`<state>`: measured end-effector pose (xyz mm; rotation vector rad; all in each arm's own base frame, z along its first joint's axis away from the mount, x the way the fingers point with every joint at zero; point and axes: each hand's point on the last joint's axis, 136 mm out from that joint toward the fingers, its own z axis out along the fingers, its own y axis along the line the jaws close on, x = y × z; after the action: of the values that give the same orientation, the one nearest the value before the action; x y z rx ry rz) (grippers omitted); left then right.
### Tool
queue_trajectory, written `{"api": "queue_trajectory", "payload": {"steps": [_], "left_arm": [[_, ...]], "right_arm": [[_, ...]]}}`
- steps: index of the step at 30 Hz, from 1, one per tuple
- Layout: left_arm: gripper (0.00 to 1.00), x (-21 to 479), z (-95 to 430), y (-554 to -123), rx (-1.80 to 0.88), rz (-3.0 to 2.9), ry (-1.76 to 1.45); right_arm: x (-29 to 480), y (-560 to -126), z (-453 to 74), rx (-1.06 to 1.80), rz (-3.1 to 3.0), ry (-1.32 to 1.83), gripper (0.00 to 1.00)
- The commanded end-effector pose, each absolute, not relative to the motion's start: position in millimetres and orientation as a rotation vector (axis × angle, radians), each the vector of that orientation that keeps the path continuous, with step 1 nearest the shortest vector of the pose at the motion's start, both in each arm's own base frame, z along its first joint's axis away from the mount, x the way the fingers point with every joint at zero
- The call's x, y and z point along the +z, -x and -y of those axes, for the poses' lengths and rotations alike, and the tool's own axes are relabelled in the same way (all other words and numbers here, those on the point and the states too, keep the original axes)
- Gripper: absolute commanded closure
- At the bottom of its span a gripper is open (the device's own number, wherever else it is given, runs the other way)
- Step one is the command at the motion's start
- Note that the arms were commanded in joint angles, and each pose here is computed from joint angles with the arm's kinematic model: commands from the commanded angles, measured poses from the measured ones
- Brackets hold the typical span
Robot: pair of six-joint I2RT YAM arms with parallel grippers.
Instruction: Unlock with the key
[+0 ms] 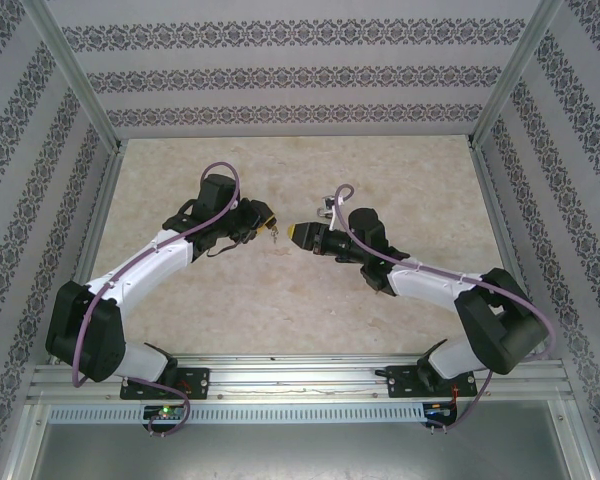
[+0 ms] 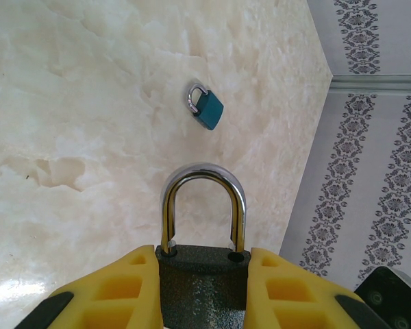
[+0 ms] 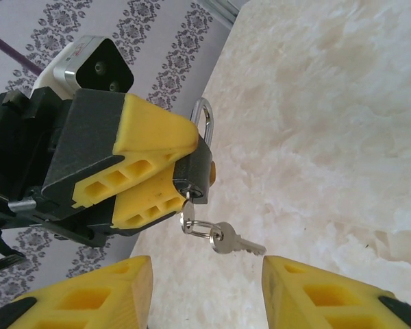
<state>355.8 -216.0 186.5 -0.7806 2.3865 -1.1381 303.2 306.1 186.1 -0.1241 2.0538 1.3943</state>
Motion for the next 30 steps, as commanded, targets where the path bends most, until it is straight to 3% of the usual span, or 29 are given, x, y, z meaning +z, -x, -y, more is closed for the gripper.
{"api": "queue_trajectory", "payload": {"steps": [1, 30], "left_arm": [[0.86, 201.5, 219.4, -357.2, -1.157, -2.363, 0.745], [0.85, 209.0, 232.3, -356.4, -1.234, -2.359, 0.728]], "right_arm": [[196.0, -299.1, -304.8, 1.323, -1.987, 0.190, 0.52], [205.8, -322.9, -347.4, 1.336, -1.928, 0.242, 0.48]]}}
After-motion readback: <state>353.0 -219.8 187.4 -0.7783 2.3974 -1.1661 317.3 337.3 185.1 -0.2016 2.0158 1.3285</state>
